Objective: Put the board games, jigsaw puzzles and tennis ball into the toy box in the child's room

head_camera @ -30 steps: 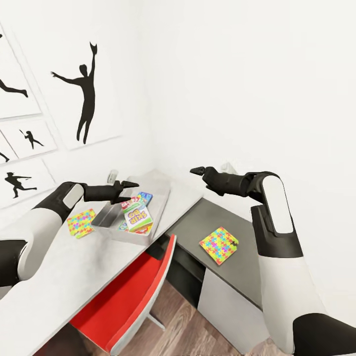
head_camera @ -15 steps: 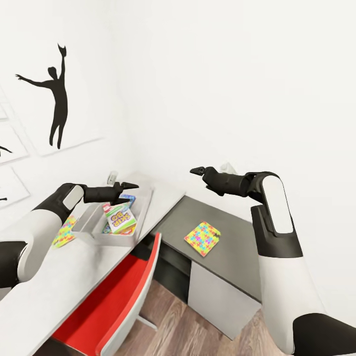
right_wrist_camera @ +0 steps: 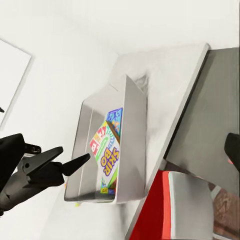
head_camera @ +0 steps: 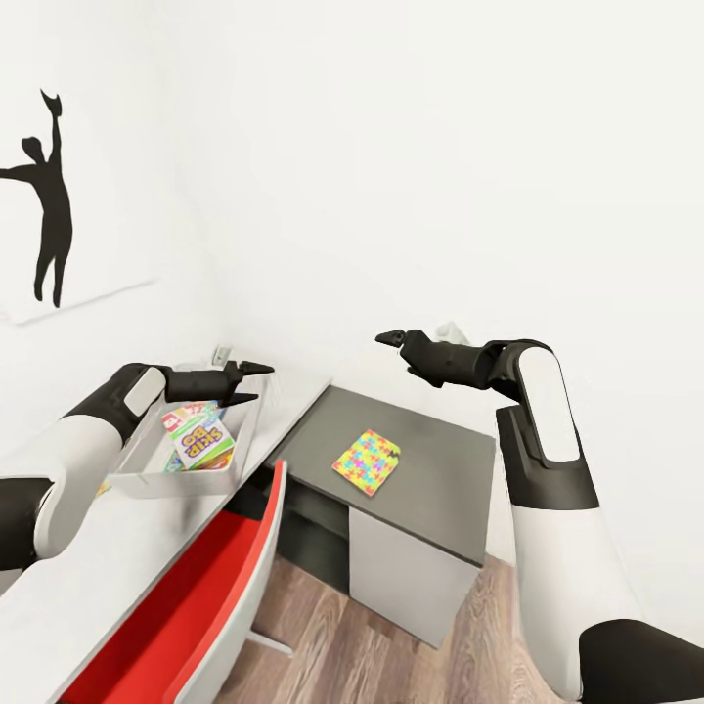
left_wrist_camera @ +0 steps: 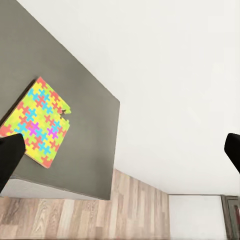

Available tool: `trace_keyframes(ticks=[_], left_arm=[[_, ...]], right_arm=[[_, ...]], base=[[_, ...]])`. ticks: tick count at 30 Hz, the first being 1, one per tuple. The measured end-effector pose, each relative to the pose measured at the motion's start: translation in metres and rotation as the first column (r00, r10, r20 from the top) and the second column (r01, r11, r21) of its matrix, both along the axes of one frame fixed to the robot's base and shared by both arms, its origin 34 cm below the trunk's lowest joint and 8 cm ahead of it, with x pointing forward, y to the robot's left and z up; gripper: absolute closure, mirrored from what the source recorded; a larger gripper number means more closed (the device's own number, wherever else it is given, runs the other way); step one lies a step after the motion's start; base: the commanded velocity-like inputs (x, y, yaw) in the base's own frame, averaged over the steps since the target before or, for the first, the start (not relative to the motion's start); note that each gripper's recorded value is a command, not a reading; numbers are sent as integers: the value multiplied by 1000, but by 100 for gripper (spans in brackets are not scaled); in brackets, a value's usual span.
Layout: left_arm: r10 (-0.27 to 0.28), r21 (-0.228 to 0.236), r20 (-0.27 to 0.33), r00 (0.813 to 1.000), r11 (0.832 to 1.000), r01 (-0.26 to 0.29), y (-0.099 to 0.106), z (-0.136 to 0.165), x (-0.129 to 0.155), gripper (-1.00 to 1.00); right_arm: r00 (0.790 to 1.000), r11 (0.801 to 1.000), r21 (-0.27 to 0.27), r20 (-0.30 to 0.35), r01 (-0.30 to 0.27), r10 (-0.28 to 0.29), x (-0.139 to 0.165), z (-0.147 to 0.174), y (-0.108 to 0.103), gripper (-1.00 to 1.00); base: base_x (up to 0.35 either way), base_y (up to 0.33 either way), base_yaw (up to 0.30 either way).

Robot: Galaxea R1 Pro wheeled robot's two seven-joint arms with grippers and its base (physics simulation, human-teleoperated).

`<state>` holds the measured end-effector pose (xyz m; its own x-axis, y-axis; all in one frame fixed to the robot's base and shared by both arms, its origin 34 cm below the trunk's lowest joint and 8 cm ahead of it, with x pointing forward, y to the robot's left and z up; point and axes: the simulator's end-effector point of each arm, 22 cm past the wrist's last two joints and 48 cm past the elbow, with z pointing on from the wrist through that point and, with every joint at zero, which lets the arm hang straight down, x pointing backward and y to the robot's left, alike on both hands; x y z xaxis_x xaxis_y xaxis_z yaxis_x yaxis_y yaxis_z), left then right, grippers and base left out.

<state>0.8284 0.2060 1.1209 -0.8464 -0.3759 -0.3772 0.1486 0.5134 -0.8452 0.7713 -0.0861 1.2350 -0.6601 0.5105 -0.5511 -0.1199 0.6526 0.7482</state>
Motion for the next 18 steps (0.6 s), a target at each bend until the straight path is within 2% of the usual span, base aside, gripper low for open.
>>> trace_keyframes(ticks=[10, 18], left_arm=[[2, 3, 7, 1000, 1000, -2, 2, 5, -1, -100], [4, 3, 15, 1000, 1000, -5, 3, 10, -2, -100]], right_arm=[[1000, 1000, 0, 5, -1, 1, -2, 4, 0, -100], [1000, 1000, 0, 8, -1, 1, -3, 7, 1, -100]], base=[[-35, 17, -271], [-122, 110, -269]])
